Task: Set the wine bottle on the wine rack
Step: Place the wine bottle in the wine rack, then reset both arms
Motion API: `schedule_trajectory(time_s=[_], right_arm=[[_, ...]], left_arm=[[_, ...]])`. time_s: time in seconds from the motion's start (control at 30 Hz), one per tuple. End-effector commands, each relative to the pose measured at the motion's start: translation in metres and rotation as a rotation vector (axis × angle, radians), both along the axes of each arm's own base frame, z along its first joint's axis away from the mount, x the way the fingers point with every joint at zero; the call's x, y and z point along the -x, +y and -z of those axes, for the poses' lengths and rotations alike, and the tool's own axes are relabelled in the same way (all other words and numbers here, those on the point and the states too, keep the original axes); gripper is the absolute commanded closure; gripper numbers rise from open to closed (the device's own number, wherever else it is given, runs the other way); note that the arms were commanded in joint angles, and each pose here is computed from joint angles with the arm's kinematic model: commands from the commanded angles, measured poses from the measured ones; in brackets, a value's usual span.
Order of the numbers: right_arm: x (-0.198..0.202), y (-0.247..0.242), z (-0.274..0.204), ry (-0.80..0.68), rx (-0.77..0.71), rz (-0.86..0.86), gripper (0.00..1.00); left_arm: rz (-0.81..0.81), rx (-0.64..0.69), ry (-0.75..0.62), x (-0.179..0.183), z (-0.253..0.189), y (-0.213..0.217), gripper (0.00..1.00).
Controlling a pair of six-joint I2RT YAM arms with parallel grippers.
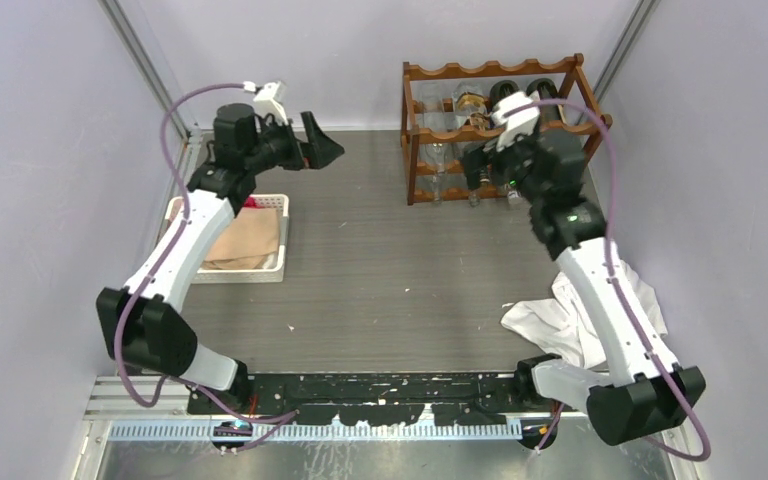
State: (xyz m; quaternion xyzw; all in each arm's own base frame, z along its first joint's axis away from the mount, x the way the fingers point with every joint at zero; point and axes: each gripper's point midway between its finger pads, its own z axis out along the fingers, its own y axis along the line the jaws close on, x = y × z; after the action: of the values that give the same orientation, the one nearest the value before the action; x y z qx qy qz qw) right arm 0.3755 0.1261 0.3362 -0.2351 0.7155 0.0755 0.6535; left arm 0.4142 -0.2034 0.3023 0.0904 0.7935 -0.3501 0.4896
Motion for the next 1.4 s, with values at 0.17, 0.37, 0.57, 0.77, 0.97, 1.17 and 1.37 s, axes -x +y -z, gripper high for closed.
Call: schedule_trajectory(time_s=[0.17, 0.37, 0.57, 0.77, 0.97, 1.17, 1.37], right_arm=[[0.016, -0.121, -0.086, 0.192, -0.097, 0.528, 0.00], [0.034, -0.168, -0.163, 0.015, -0.217, 0.740, 0.00], [0.056, -0.178, -0.205, -0.117, -0.305, 0.789, 0.00], [0.074, -0.180, -0.216, -0.164, -0.334, 0.796, 0.00], [0.082, -0.180, -0.211, -0.166, -0.345, 0.798, 0.00], [0.088, -0.180, -0.208, -0.162, -0.340, 0.796, 0.00], [0.092, -0.179, -0.199, -0.146, -0.331, 0.786, 0.00]], left_arm=[[-0.197, 0.084, -0.104, 0.029, -0.123, 0.062, 0.00], [-0.239, 0.067, -0.231, 0.056, -0.189, 0.081, 0.00], [-0.220, 0.097, -0.282, 0.090, -0.216, 0.081, 0.00], [-0.223, 0.128, -0.305, 0.110, -0.228, 0.083, 0.00], [-0.208, 0.110, -0.291, 0.122, -0.226, 0.083, 0.00], [-0.193, 0.084, -0.285, 0.139, -0.216, 0.084, 0.00], [-0.201, 0.086, -0.296, 0.148, -0.214, 0.087, 0.00]])
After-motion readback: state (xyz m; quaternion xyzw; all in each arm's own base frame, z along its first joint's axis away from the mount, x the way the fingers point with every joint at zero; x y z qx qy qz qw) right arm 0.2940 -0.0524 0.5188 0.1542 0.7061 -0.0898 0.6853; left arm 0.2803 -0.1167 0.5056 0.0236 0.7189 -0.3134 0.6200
